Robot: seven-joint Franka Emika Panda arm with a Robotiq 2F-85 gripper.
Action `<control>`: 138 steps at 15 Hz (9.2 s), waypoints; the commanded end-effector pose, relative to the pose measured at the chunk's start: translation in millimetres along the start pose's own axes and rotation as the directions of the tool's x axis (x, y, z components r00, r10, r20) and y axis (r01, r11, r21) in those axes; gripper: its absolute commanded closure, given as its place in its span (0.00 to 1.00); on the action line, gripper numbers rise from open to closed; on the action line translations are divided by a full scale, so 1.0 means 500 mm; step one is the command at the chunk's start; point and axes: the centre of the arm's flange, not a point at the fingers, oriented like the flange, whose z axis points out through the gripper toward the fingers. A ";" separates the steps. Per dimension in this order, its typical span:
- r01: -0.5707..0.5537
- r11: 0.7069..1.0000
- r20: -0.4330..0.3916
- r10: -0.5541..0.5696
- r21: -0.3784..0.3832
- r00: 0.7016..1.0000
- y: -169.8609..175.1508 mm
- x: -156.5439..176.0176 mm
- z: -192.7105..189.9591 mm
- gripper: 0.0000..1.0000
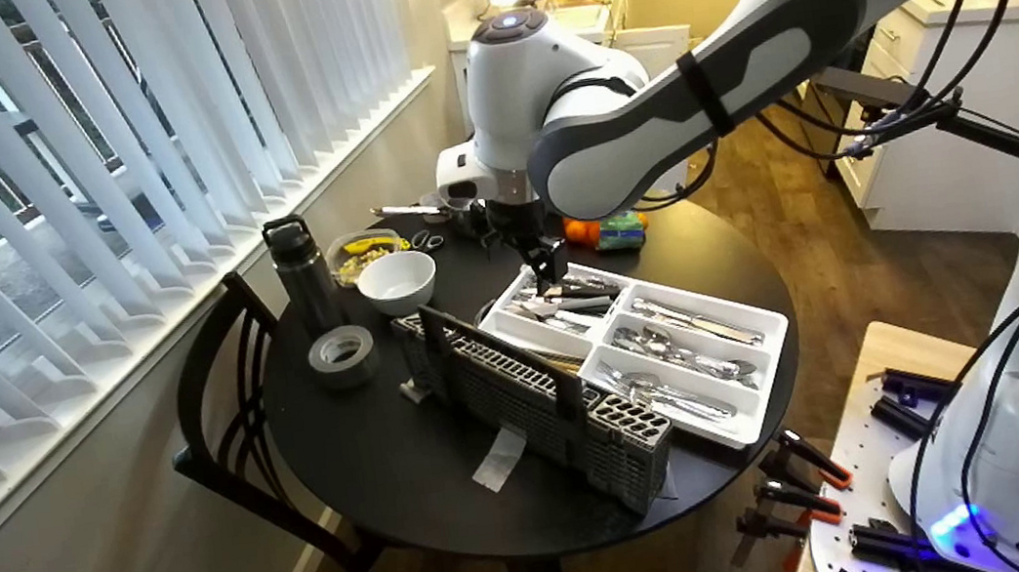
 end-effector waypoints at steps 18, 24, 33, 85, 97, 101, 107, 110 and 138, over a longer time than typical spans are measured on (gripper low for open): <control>0.193 0.979 0.022 -0.192 -0.059 0.981 0.076 0.034 0.162 0.00; 0.213 0.976 -0.029 -0.214 -0.031 0.976 0.082 0.040 0.178 0.33; 0.293 0.956 -0.069 -0.294 -0.022 0.953 0.081 0.049 0.180 0.92; -0.204 0.977 0.620 0.201 -0.068 0.759 0.009 0.020 -0.061 0.97; -0.293 0.941 0.612 0.132 0.170 0.780 0.000 0.018 0.112 0.97; -0.279 0.949 0.616 0.132 0.149 0.777 -0.007 0.022 0.125 0.92; -0.251 0.954 0.621 0.098 0.164 0.778 -0.028 0.031 0.120 0.97; -0.236 0.951 0.628 0.061 0.200 0.776 -0.051 0.028 0.130 0.97; -0.452 0.802 0.748 0.011 0.390 0.663 -0.109 -0.171 0.371 0.97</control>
